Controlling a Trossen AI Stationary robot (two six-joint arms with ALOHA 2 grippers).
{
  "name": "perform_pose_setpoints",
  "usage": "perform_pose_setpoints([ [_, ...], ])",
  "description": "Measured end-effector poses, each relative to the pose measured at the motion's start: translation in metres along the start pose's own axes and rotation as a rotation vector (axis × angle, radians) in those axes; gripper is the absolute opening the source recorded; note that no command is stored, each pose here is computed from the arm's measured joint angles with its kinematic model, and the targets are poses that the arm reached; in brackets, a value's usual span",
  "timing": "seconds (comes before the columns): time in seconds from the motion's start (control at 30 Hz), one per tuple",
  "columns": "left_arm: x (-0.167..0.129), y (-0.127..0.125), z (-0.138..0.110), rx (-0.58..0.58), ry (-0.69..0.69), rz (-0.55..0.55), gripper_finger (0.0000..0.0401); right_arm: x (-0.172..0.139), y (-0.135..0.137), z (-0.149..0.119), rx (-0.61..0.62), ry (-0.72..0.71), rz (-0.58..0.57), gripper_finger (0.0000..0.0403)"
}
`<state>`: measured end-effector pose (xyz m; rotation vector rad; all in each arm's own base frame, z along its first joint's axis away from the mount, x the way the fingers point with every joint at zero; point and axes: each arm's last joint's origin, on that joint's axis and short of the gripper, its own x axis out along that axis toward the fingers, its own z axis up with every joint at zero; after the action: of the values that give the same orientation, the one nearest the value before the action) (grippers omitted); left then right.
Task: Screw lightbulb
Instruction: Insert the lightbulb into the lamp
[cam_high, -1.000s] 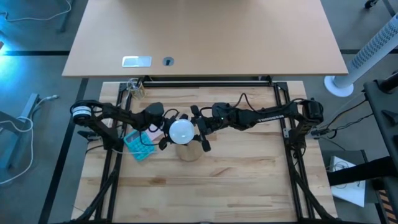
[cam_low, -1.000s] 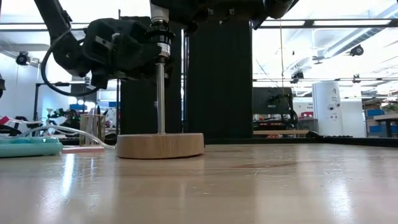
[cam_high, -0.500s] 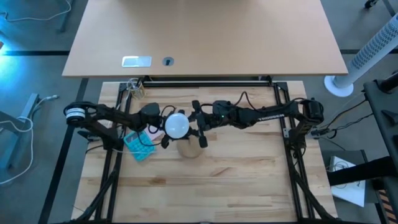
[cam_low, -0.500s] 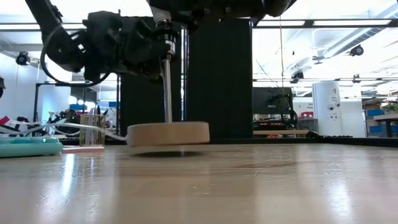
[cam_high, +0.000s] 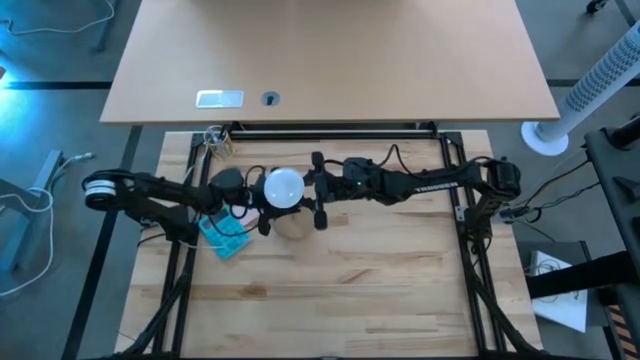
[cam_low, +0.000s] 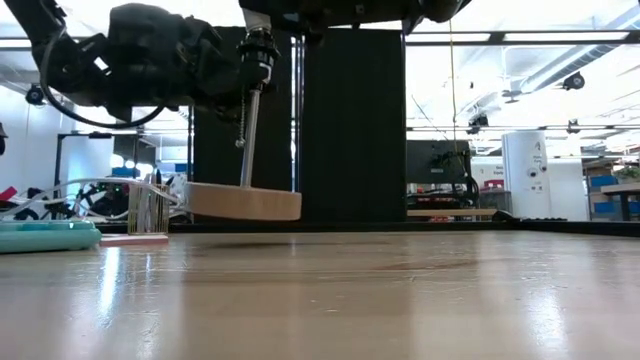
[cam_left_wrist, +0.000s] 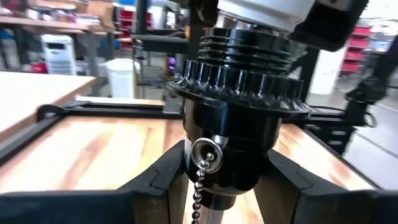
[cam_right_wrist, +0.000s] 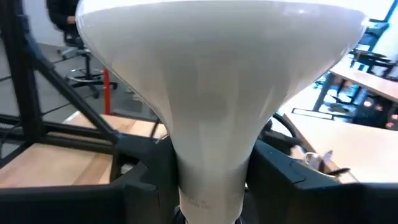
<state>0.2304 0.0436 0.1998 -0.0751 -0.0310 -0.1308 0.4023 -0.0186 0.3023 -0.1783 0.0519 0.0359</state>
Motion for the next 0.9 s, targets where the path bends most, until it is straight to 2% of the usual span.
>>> perform_pose_setpoints([
  [0.1,0.000,-0.002,0.001,0.014,-0.015,0.032,0.0135,0.000,-0.001,0.000,0.002,0.006,-0.041,0.0141],
  [0.43,0.004,-0.004,0.004,0.037,-0.070,0.032,0.0135,0.000,-0.002,0.006,-0.003,-0.060,-0.063,0.0141],
  [0.9,0.003,-0.006,0.000,0.045,-0.104,0.018,0.0135,-0.001,-0.003,0.011,0.007,-0.129,-0.045,0.0138],
])
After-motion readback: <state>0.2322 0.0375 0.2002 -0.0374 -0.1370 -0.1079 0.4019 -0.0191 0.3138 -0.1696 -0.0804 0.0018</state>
